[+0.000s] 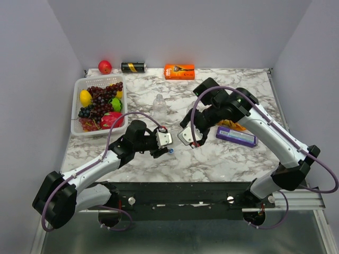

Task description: Screw on the bottle caps

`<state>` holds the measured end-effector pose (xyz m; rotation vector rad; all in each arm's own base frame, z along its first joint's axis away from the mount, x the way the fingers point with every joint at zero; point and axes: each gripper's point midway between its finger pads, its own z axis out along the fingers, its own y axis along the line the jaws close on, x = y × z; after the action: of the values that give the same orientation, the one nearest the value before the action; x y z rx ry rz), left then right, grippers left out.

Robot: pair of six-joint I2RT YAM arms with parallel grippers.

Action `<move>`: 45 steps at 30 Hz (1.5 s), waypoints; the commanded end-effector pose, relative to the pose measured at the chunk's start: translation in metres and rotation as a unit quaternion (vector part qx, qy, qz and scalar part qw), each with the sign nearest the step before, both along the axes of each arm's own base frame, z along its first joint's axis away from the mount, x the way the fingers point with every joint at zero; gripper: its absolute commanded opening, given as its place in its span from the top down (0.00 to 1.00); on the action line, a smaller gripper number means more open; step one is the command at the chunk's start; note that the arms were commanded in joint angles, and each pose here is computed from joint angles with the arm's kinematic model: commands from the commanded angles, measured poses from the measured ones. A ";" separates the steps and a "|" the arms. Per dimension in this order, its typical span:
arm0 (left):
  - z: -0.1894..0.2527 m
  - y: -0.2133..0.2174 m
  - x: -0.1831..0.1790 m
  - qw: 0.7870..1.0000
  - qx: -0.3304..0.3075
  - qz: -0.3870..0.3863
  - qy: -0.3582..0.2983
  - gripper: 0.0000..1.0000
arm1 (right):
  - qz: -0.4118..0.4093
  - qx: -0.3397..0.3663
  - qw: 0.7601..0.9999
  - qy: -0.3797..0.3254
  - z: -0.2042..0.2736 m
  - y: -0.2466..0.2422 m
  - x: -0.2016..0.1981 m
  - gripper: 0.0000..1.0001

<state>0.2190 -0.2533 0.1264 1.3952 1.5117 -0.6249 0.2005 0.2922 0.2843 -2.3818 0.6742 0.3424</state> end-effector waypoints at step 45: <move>0.135 0.026 0.088 0.922 -0.223 0.307 -0.075 1.00 | -0.355 0.056 0.812 0.459 0.004 0.070 0.055 0.80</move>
<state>0.2744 -0.2225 0.1598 0.8288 1.6764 -0.4090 0.2693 0.3443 0.3113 -1.6802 1.5567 0.9551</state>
